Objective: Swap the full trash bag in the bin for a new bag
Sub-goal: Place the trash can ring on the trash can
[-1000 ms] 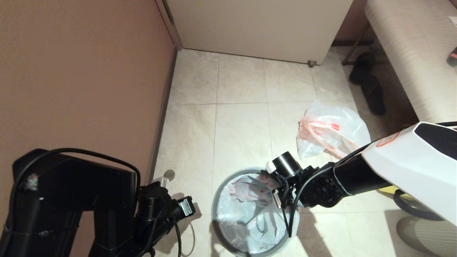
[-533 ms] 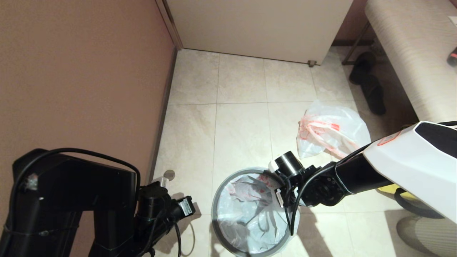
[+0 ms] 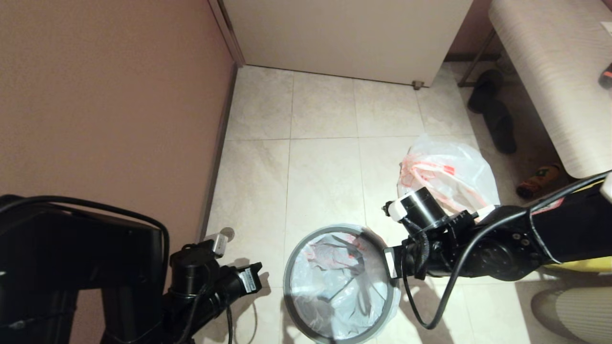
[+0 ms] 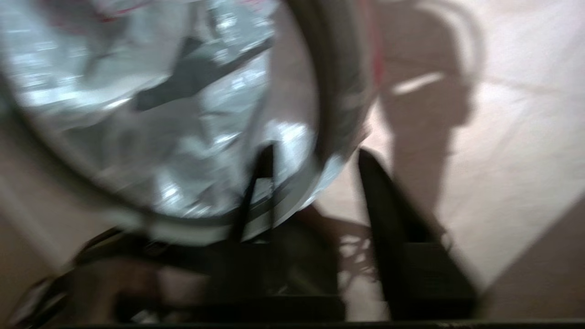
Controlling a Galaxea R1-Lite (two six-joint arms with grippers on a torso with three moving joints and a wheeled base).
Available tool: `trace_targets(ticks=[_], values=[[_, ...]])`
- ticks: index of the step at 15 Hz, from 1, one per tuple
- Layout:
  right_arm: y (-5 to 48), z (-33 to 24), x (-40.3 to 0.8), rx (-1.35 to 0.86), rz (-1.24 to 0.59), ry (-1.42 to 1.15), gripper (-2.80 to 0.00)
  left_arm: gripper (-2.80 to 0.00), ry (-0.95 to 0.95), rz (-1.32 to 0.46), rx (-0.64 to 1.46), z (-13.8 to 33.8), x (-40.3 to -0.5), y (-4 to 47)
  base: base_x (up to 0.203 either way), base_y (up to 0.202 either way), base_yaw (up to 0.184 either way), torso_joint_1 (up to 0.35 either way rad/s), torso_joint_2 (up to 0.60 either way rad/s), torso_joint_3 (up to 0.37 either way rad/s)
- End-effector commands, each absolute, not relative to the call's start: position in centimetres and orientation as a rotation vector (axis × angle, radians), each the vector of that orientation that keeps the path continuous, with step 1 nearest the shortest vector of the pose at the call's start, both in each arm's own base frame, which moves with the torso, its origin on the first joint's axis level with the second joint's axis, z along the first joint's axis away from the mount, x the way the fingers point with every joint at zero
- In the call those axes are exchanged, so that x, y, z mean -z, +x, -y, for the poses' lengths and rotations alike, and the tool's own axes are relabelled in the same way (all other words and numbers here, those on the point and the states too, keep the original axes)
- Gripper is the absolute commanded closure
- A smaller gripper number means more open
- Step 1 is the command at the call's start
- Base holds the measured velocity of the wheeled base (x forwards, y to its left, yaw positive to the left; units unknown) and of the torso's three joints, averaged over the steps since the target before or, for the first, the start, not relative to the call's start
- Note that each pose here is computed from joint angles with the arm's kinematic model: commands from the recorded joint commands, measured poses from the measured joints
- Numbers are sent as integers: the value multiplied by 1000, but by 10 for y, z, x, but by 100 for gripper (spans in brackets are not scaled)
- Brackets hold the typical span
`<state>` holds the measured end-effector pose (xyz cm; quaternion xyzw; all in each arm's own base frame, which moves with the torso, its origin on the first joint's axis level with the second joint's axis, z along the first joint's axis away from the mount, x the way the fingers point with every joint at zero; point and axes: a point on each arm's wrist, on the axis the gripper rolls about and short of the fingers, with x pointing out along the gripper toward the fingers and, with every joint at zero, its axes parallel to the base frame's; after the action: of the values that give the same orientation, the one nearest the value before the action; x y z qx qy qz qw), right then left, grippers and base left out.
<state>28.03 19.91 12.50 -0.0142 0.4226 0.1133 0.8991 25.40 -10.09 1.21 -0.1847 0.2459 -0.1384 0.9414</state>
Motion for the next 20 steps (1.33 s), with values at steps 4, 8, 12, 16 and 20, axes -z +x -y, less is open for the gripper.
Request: trace_targets(ticks=[4,8,12,16,20], values=[[268,-158,-148,-400,-1044,311,0,0,-491,-499,616,87,-47,231,0,0,0,0,0,0],[274,-148,-142,-468,-1108,392,0,0,-572,-617,749,77,-33,234,0,0,0,0,0,0],[276,-146,-140,-458,-1109,392,0,0,-564,-628,703,67,-24,241,0,0,0,0,0,0],[282,-136,-129,-503,-1025,421,0,0,-478,-645,696,68,-11,239,0,0,0,0,0,0],[268,-125,-109,-830,-1041,529,0,0,-463,-670,721,76,-7,236,0,0,0,0,0,0]])
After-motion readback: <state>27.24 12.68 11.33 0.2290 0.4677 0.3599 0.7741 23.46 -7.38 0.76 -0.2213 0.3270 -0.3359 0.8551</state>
